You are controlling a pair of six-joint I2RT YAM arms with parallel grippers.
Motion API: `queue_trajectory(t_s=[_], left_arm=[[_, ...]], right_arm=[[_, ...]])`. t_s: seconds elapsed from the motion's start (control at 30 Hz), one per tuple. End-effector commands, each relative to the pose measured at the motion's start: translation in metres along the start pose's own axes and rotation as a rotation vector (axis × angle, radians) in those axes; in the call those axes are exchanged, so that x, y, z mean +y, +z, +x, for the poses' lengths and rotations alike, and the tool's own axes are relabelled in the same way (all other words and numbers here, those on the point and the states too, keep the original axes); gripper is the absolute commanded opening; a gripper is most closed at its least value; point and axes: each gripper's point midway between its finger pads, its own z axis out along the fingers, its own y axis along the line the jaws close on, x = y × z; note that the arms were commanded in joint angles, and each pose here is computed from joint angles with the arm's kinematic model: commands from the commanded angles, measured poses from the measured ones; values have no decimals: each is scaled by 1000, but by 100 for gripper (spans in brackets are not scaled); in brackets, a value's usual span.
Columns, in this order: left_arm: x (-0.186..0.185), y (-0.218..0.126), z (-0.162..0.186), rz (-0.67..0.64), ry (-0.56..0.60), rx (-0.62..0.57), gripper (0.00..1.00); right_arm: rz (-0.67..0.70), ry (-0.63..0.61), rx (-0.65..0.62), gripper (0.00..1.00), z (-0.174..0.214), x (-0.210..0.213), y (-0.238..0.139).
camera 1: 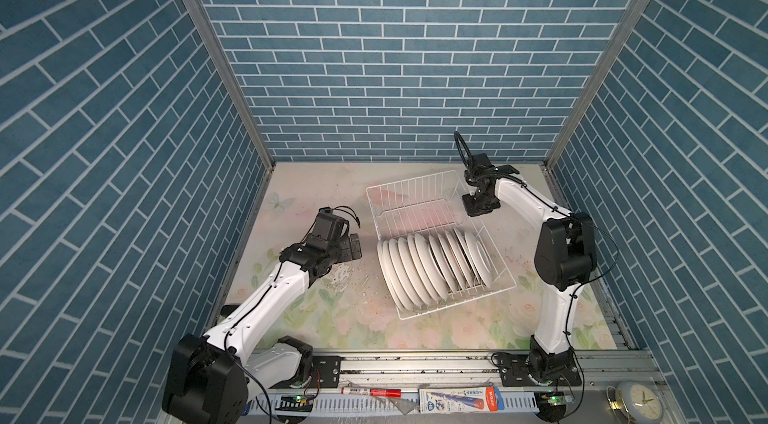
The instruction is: Unload the plates from the dish rack
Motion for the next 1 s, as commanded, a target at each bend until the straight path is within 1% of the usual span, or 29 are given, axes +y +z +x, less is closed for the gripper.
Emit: queue_trajectory(t_s=[0.0, 0.07, 0.3, 0.5, 0.57, 0.67, 0.73, 0.97], left_arm=[[3, -6, -5, -11, 6, -6, 99], [3, -8, -6, -10, 8, -10, 99], [4, -8, -2, -7, 5, -3, 99], [8, -7, 7, -3, -28, 1, 99], [11, -9, 9, -8, -41, -8, 99], [17, -14, 10, -26, -49, -23, 99], [21, -18, 10, -39, -53, -31, 99], [33, -28, 13, -76, -71, -58, 99]], right_arm=[[79, -49, -67, 15, -28, -15, -4], [80, -86, -74, 14, -34, -12, -2], [14, -233, -112, 12, -52, 12, -1], [-45, -388, -158, 12, -65, 44, -4], [-63, -423, -177, 12, -70, 54, -4], [-108, -457, -210, 12, -77, 68, -8], [-125, -483, -198, 12, -77, 78, 5], [-155, -529, -200, 11, -89, 102, 14]])
